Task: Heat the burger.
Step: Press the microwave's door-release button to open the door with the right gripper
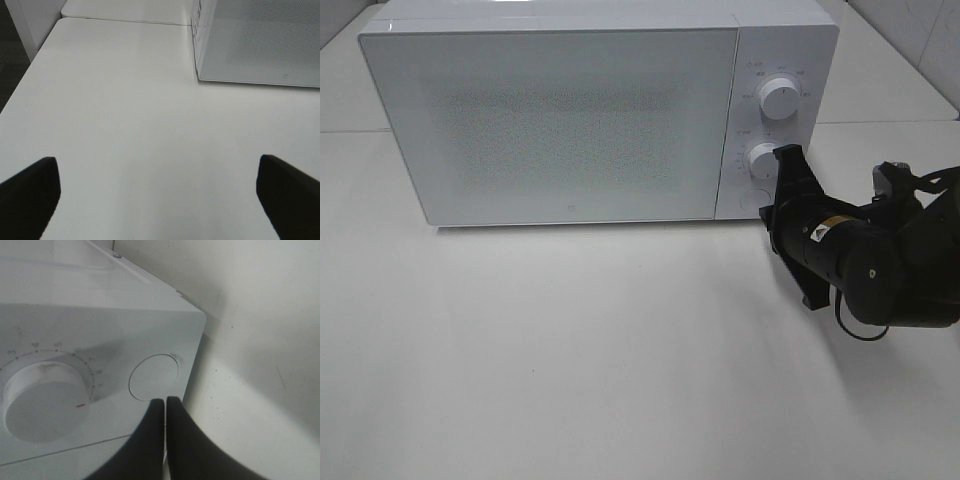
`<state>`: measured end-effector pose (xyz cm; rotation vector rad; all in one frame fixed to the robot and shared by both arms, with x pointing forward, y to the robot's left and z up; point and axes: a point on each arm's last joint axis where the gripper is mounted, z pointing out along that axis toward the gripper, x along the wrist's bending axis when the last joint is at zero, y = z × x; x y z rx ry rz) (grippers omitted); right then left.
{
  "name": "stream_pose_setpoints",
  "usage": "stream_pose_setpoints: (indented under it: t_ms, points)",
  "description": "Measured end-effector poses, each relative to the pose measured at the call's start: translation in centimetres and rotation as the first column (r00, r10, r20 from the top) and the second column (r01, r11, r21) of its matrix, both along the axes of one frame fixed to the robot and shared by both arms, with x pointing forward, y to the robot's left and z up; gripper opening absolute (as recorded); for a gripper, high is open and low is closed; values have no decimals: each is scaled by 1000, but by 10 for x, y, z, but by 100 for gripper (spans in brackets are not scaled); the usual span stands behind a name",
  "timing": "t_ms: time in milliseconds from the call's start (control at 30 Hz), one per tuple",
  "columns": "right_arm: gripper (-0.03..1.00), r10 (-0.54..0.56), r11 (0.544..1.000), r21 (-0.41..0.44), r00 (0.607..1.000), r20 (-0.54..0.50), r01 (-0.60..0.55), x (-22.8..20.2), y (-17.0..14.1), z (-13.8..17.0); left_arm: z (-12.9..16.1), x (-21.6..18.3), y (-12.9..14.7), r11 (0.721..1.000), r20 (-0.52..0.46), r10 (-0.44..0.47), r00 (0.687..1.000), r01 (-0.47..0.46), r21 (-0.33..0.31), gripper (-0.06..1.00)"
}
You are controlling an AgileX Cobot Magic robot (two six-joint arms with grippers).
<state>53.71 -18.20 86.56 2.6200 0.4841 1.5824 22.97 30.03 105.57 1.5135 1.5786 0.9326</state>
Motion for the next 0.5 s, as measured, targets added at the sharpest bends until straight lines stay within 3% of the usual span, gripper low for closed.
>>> stream_pose_setpoints:
  t_ms: [500]
  points:
    - [3,-8,1000,7,1000,-9,8,14,7,-12,0,0,0,1000,0,0,1000,0,0,99]
